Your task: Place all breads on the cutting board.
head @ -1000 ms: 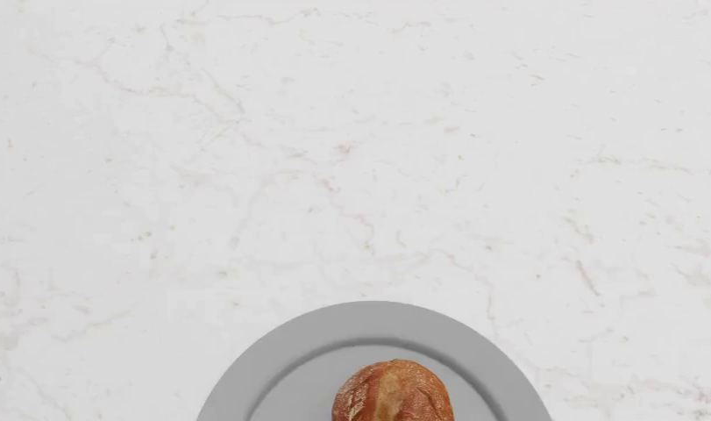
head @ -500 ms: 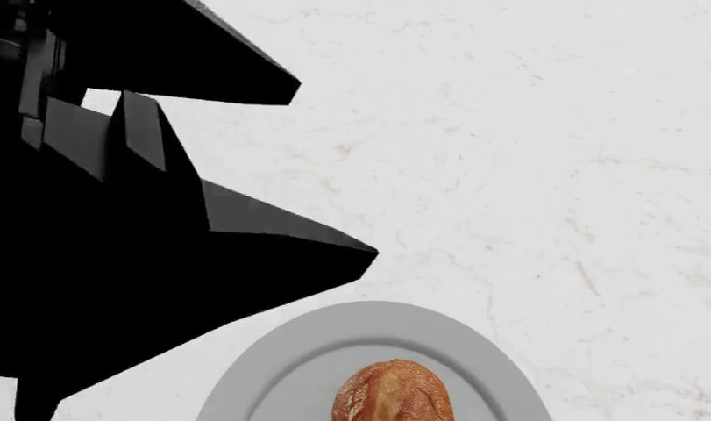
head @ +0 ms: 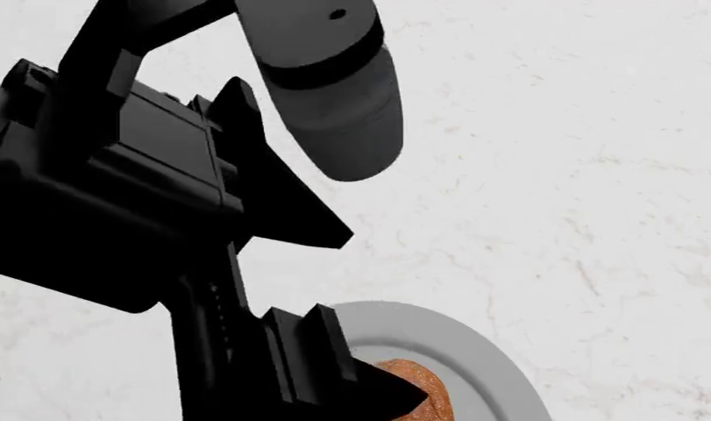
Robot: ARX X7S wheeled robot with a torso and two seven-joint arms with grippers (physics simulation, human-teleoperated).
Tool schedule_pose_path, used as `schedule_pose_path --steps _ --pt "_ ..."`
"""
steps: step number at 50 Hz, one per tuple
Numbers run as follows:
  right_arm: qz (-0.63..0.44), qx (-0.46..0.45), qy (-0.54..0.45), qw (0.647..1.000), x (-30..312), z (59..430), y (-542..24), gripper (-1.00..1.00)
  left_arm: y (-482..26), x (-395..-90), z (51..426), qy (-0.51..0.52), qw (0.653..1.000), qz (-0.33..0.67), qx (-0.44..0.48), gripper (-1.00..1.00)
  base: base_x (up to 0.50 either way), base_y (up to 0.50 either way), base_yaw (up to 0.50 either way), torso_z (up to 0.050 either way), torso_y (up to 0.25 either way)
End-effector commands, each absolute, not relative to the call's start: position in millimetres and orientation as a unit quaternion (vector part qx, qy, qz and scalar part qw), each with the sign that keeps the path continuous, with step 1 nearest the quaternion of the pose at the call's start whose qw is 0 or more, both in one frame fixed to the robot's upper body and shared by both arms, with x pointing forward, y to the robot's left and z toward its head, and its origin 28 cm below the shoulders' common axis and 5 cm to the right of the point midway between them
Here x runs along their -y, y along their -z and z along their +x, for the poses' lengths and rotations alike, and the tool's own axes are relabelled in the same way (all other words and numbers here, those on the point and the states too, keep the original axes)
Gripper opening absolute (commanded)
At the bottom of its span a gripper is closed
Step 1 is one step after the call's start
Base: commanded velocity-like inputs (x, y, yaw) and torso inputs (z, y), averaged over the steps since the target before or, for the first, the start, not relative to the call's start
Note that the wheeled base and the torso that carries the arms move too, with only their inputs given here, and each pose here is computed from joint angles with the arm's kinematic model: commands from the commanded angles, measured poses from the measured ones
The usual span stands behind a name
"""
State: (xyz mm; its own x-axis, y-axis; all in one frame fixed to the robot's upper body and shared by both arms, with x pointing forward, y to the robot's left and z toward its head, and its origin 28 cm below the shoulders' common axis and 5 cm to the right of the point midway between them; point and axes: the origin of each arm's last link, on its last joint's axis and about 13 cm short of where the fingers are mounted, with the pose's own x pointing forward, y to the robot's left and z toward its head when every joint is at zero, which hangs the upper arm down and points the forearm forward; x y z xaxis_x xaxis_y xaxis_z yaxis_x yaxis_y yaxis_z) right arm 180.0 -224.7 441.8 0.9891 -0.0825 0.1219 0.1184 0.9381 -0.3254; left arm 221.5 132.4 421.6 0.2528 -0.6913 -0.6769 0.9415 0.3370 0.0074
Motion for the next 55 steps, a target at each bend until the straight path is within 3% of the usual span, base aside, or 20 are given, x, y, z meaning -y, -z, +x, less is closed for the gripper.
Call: schedule_pose_path --steps 1,27,55 --pt "-0.168 0.049 0.055 0.983 227 177 -440 1.0 -404 -123 232 0.498 0.774 0.229 -0.317 1.0 0.0 0.01 0.0 0.0 0.0" --pt "-0.171 0.037 0.052 0.983 223 176 -432 1.0 -381 -112 278 0.458 0.782 0.237 -0.35 1.0 0.0 0.01 0.0 0.0 0.0" --pt "-0.171 0.032 0.047 0.984 223 182 -425 1.0 -358 -84 290 0.506 0.758 0.225 -0.345 1.0 0.0 0.01 0.0 0.0 0.0"
